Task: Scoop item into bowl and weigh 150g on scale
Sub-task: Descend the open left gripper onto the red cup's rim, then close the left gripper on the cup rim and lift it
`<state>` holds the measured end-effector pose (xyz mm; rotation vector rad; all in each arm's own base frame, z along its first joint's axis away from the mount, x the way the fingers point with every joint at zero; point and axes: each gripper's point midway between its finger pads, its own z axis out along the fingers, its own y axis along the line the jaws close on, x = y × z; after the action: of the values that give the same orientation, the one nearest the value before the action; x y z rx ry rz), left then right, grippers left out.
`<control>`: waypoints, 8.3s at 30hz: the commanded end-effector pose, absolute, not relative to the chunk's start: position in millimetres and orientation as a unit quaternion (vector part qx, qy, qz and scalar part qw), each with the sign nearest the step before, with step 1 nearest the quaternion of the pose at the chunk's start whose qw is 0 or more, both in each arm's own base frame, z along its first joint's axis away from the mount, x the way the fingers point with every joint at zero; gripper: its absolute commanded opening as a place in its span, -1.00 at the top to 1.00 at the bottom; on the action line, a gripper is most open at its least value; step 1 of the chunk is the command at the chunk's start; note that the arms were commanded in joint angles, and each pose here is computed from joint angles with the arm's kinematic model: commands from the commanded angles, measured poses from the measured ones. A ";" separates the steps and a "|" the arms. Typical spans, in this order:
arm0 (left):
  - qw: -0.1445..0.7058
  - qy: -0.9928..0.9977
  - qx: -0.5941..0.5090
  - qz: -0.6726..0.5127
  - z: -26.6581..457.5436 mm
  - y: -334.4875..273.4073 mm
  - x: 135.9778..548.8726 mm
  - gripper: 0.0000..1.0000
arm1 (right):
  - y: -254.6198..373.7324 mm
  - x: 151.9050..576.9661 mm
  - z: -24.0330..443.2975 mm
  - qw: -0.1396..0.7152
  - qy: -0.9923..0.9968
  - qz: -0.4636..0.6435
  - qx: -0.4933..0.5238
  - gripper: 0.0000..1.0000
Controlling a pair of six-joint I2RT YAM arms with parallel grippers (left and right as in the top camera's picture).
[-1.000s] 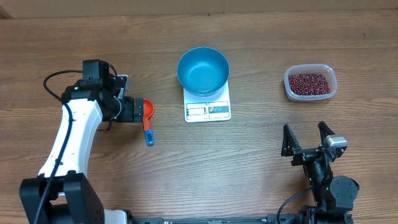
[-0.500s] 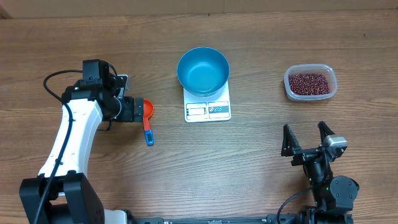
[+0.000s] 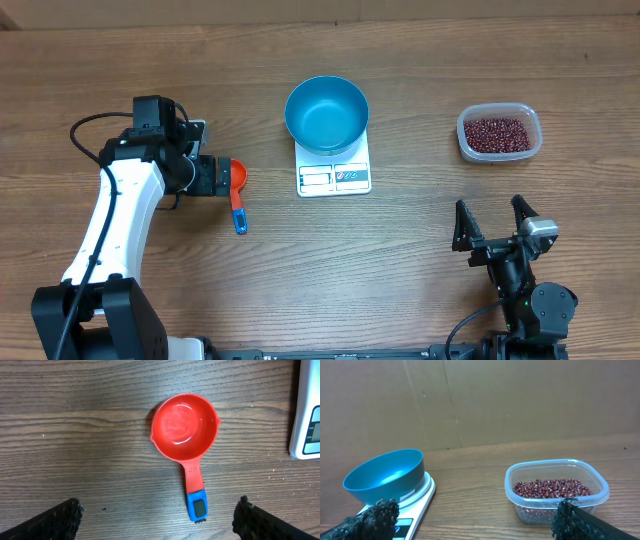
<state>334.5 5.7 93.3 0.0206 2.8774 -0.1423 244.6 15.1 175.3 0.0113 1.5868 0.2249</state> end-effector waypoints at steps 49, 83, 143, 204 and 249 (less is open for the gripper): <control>0.088 0.995 0.001 -0.053 62.0 3.6 332.1 -0.99 | 13.3 244.7 174.2 0.699 0.709 0.097 0.008 -1.00; 0.087 0.996 -0.013 -0.031 41.5 12.7 344.9 -0.99 | 13.3 244.7 174.2 0.699 0.709 0.097 0.008 -1.00; 0.093 0.995 -0.023 -0.031 4.9 14.1 367.0 -0.04 | 13.3 244.7 174.2 0.699 0.709 0.097 0.008 -1.00; 0.013 0.976 -0.198 -0.091 32.4 -7.3 321.6 0.91 | 13.3 244.7 174.2 0.699 0.709 0.097 0.008 -1.00; 0.011 0.966 -0.240 -0.092 32.5 -7.4 322.6 0.91 | 13.3 244.7 174.2 0.699 0.709 0.097 0.008 -1.00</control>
<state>322.2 -2.6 25.5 -0.7182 3.0387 -0.2579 244.6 15.1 175.3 0.0113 1.5868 0.2249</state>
